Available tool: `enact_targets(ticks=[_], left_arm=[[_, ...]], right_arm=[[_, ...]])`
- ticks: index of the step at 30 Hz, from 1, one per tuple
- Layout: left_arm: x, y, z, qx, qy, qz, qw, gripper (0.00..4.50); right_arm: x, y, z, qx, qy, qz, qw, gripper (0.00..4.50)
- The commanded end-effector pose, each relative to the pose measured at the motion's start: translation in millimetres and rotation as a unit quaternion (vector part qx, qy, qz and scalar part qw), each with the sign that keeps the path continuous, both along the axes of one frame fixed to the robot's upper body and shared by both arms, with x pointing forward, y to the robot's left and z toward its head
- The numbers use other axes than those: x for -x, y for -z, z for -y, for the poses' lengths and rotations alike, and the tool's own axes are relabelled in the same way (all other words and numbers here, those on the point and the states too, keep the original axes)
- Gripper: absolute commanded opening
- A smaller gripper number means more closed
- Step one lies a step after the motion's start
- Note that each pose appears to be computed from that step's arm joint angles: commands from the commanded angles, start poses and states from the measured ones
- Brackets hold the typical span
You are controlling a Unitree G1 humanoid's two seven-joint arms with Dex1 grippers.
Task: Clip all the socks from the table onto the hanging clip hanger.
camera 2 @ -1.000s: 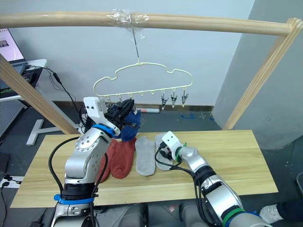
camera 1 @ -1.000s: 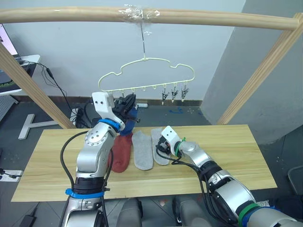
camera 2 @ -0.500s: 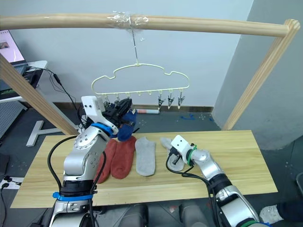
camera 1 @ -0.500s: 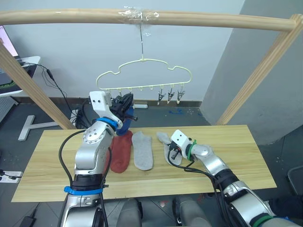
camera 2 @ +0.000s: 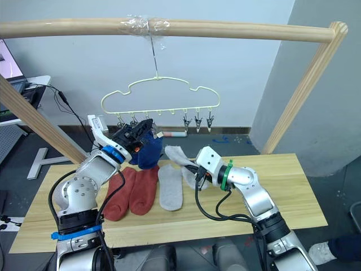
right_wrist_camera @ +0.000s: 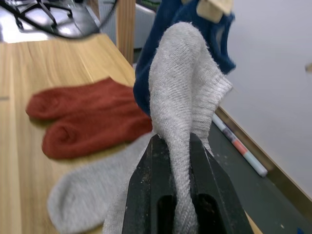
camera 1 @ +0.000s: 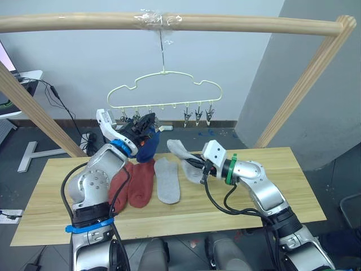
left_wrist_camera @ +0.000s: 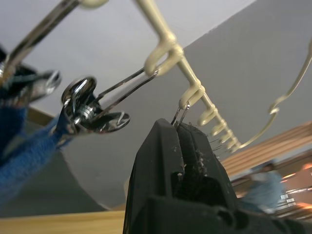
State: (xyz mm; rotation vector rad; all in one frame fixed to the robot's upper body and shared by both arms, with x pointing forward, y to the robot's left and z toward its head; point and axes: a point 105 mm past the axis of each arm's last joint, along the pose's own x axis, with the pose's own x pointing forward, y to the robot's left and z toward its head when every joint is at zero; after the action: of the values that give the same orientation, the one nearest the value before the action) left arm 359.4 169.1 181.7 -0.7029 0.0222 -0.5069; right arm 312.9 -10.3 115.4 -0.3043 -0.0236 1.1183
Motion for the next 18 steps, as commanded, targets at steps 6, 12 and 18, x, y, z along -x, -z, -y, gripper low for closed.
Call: enact_targets(ticks=[6, 12, 18], left_arm=[[6.6, -23.1, 1.0, 0.087, 0.036, -0.001, 0.996, 0.00], [9.4, -21.2, 5.5, 0.086, 0.041, -0.005, 0.995, 0.00], [15.6, -22.2, 13.9, 0.096, 0.065, -0.006, 0.993, 0.00]], right_arm=[[1.0, -31.0, -1.3, -0.035, -0.010, 0.011, 0.999, 0.02], [1.0, -41.3, -7.0, -0.049, -0.013, 0.010, 0.999, 0.02], [-3.7, -45.3, -8.4, -0.046, -0.005, 0.026, 0.999, 0.02]])
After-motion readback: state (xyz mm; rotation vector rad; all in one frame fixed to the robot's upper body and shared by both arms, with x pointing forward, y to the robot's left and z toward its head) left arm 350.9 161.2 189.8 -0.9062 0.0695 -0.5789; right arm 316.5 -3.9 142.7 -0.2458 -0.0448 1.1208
